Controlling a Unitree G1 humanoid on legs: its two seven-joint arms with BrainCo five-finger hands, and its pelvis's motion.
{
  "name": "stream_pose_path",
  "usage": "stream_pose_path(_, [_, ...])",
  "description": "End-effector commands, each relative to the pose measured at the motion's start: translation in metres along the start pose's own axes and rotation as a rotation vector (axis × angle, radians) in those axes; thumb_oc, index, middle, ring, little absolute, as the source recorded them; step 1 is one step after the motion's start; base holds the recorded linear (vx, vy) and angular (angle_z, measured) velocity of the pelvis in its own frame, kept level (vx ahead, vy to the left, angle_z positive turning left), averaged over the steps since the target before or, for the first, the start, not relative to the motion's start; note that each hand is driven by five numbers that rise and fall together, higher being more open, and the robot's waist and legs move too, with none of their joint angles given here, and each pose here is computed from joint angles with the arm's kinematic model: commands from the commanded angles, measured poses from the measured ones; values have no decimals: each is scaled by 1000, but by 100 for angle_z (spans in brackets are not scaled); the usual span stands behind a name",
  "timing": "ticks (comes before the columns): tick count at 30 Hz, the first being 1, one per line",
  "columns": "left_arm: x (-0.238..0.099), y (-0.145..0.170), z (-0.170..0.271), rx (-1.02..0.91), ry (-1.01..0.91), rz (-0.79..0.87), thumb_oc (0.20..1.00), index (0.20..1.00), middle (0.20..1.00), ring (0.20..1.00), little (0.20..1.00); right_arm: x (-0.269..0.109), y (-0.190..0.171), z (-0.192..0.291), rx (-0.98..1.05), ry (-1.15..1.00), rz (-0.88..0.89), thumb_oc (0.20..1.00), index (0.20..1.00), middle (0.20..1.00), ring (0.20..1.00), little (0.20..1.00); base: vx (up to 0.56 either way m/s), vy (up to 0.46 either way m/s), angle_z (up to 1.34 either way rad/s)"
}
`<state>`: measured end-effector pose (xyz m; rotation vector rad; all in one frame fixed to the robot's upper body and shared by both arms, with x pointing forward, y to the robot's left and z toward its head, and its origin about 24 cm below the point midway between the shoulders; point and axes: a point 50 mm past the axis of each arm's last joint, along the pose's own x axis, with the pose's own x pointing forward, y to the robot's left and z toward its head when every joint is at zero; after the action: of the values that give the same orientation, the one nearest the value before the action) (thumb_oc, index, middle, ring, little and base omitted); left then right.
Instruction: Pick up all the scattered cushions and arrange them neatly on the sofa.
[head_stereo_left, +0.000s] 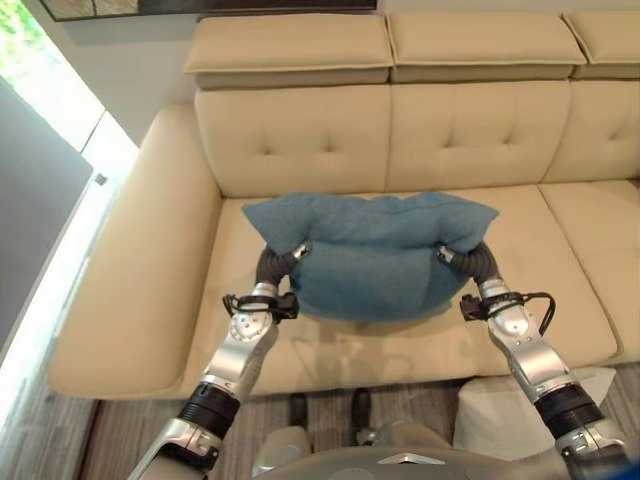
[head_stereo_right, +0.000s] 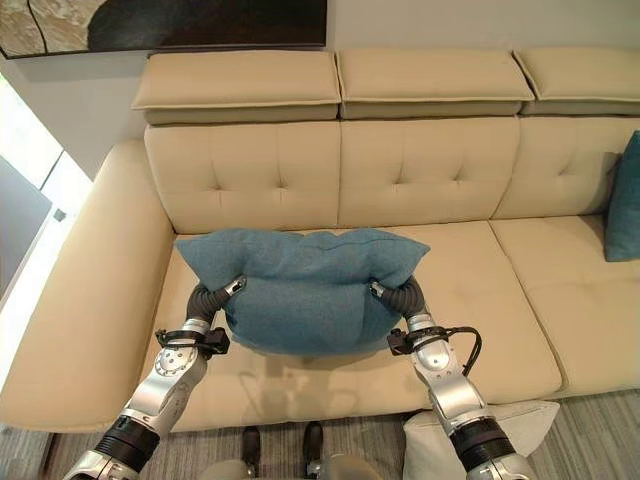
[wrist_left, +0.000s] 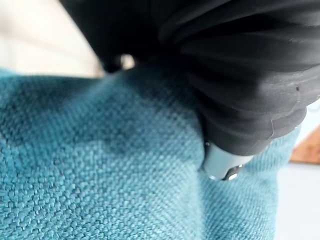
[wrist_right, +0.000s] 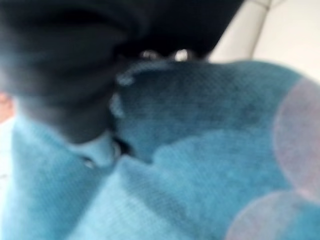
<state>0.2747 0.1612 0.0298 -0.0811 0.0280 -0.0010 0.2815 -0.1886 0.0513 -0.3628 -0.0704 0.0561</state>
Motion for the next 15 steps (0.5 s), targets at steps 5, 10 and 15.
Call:
stream_pose_path(5, [29,-37,104,-26,-457,-108,200,200,200,200,200,42,5,87,30,-363,-19,200,200,200,200,200,-49,59,7])
stream_pose_path(10, [70,-59,191,-17,-680,-60,200,200,200,200,200,92,-3,176,-70,-569,-77,200,200,200,200,200,-174,30,8])
stream_pose_path(15, [90,-71,241,48,-763,-35,200,200,200,200,200,111,1,235,-117,-676,-104,200,200,200,200,200,-47,29,-14])
